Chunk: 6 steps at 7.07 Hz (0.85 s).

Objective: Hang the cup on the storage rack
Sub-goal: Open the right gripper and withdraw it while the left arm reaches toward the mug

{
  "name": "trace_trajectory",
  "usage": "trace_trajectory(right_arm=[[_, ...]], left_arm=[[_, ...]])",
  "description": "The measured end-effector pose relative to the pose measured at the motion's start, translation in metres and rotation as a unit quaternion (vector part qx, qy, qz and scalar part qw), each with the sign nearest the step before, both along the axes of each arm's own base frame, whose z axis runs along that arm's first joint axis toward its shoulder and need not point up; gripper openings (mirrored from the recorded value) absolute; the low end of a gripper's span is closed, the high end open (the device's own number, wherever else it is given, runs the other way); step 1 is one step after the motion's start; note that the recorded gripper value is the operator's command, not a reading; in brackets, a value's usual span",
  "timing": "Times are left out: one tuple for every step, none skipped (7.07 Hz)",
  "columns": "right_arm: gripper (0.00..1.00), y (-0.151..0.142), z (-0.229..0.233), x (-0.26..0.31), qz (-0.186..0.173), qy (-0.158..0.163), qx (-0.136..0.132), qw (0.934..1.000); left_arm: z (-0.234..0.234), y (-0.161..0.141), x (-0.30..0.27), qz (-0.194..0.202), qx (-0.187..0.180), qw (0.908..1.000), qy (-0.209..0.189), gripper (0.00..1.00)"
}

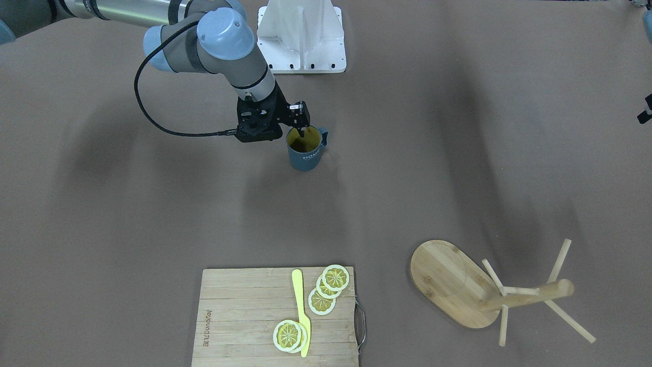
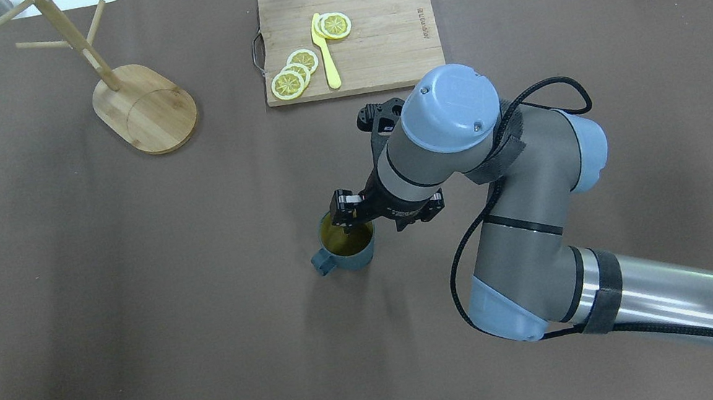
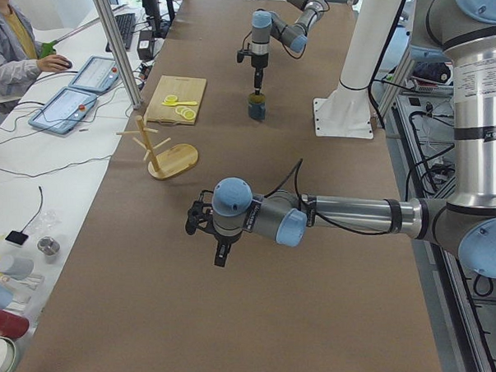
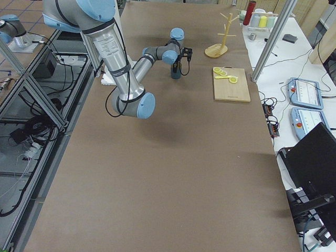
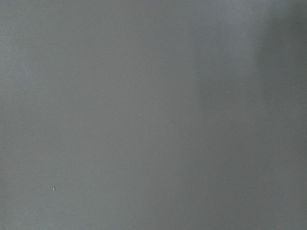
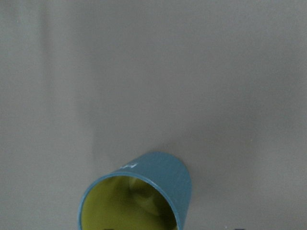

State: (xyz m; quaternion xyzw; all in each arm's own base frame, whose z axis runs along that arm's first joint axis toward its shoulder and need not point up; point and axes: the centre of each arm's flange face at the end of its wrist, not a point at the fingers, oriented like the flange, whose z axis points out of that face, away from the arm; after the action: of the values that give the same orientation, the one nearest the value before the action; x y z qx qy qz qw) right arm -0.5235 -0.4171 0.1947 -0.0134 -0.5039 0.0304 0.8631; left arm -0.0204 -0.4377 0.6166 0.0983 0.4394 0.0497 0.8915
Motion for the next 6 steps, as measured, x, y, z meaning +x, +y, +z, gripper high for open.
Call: trace_trajectory(right_arm=[[1.00, -0.014, -0.001, 0.027, 0.002, -0.013, -0.007, 0.9999], [1.00, -0.029, 0.009, 0.061, 0.009, -0.020, -0.016, 0.9996], [1.00, -0.040, 0.027, 0.091, 0.022, -0.016, -0.022, 0.9994], [1.00, -0.049, 0.051, 0.116, 0.031, -0.005, -0.024, 0.9992], [1.00, -0.059, 0.077, 0.139, 0.032, 0.007, -0.023, 0.9992], [1.00, -0.069, 0.103, 0.165, 0.025, 0.016, -0.020, 0.9994]], left_arm=[[-0.012, -0.002, 0.005, 0.009, 0.029, 0.9992, 0.025, 0.98], [-0.031, -0.008, 0.017, 0.019, 0.059, 0.9969, 0.048, 0.98], [-0.055, -0.018, 0.037, 0.024, 0.090, 0.9933, 0.069, 0.98], [-0.080, -0.022, 0.064, 0.032, 0.119, 0.9881, 0.092, 0.98], [-0.102, -0.022, 0.091, 0.037, 0.140, 0.9823, 0.119, 0.98], [-0.130, -0.028, 0.118, 0.047, 0.157, 0.9760, 0.143, 0.97]])
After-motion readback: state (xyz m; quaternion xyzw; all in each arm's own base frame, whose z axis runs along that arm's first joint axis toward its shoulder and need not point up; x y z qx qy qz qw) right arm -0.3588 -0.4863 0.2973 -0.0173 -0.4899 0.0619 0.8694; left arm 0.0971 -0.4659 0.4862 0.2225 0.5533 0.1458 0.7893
